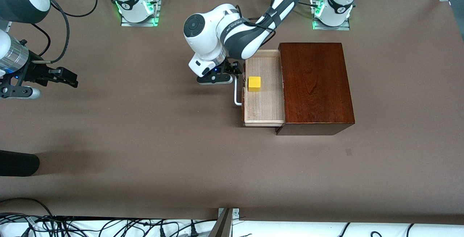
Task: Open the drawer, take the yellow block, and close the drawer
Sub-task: 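Release the handle and lift the left gripper away from the drawer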
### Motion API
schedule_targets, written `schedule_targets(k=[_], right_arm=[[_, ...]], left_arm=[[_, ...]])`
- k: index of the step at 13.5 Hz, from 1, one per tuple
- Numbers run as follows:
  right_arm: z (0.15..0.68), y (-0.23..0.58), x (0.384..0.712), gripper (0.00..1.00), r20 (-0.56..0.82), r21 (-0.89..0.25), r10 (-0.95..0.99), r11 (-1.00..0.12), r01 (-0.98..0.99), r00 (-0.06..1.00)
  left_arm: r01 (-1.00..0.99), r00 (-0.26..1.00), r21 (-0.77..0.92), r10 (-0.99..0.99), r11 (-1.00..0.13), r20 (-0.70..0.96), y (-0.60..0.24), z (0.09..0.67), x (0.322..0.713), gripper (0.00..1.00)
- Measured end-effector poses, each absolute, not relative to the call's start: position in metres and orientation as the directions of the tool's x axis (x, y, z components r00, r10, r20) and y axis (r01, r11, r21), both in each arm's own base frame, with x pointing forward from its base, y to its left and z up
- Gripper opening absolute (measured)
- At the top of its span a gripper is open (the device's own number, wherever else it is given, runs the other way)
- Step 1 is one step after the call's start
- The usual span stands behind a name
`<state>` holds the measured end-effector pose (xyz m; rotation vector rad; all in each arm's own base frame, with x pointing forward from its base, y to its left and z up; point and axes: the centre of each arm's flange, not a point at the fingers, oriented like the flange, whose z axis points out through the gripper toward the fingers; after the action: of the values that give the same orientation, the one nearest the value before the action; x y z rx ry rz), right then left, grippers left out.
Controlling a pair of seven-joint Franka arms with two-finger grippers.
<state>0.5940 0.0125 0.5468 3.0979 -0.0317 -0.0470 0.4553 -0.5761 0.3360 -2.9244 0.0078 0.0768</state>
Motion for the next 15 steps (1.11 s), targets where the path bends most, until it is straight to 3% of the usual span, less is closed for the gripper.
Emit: schedule_targets(k=[4, 11, 15], right_arm=[[0.547, 0.034, 0.593, 1.0, -0.031, 0.017, 0.009, -1.0, 0.01, 0.999], [0.551, 0.132, 0.581, 1.0, -0.024, -0.01, 0.174, -0.985, 0.174, 0.984], [0.552, 0.198, 0.562, 1.0, -0.03, -0.146, 0.254, -0.958, 0.248, 0.967]], left_arm=[[0.03, 0.997, -0.162, 0.041, -0.986, -0.07, -0.557, 0.412, 0.458, 1.0], [0.149, 0.979, -0.067, 0.156, -0.987, -0.132, -0.409, 0.536, 0.525, 1.0], [0.089, 0.987, -0.071, 0.097, -0.994, -0.129, -0.322, 0.59, 0.53, 1.0]])
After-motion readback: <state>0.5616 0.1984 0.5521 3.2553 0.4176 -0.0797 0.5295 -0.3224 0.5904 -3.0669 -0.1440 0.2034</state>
